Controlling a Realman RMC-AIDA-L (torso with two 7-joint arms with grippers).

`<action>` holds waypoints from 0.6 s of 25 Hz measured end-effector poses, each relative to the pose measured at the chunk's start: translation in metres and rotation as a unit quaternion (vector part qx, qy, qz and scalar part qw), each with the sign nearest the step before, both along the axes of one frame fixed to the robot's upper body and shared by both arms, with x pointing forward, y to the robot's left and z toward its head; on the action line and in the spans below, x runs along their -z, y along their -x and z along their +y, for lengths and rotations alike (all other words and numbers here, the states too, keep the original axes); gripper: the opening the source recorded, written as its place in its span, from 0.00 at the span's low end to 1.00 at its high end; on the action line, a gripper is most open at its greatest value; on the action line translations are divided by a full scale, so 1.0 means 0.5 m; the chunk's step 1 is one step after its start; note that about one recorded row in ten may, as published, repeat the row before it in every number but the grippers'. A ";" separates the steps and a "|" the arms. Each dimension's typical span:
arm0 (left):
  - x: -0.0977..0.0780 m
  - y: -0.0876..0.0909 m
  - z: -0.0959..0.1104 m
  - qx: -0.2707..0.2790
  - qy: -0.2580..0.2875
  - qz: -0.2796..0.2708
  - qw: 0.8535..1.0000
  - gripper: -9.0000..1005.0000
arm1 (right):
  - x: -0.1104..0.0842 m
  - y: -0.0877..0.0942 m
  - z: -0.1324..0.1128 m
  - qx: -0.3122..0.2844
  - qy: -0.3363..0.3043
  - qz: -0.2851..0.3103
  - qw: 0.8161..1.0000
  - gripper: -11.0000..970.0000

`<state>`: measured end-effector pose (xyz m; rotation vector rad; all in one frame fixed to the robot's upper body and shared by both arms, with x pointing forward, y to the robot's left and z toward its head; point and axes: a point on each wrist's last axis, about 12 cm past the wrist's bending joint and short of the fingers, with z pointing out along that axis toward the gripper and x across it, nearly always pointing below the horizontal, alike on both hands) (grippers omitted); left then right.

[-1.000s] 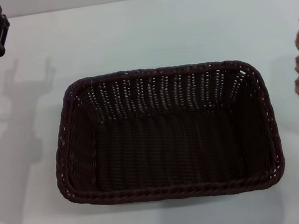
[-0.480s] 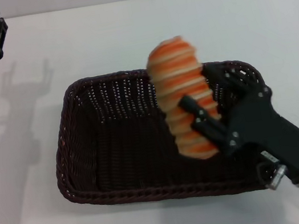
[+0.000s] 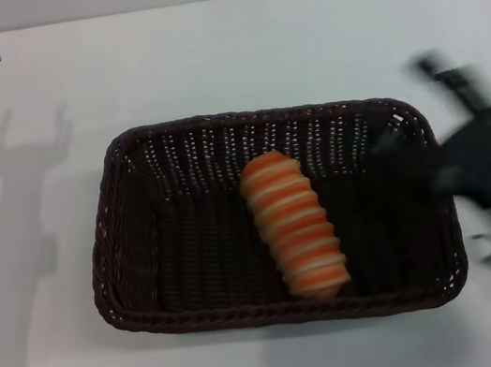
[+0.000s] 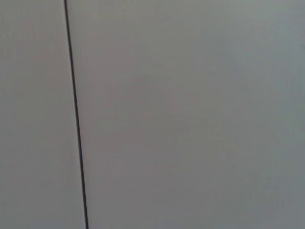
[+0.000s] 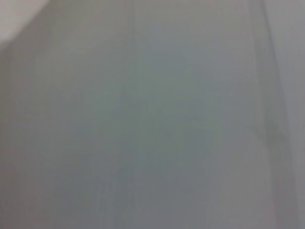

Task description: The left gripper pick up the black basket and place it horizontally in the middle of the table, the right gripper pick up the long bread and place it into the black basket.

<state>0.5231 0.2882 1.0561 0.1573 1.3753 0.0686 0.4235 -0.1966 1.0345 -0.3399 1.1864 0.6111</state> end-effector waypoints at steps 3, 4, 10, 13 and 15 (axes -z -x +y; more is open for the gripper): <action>0.005 0.009 0.009 -0.008 0.000 0.003 1.000 0.77 | 0.002 0.023 -0.081 0.155 -0.024 -0.008 0.988 0.85; 0.006 0.012 0.013 -0.012 0.001 0.003 1.000 0.77 | 0.004 0.043 -0.141 0.257 -0.035 -0.013 0.966 0.85; 0.019 0.031 0.035 -0.033 0.005 0.012 0.999 0.77 | 0.017 0.083 -0.244 0.425 -0.037 -0.004 0.905 0.87; 0.028 0.045 0.046 -0.039 0.016 0.015 0.999 0.77 | 0.023 0.102 -0.273 0.472 -0.036 0.004 0.881 0.87; 0.033 0.056 0.054 -0.045 0.023 0.014 0.999 0.77 | 0.024 0.114 -0.285 0.498 -0.039 0.003 0.866 0.87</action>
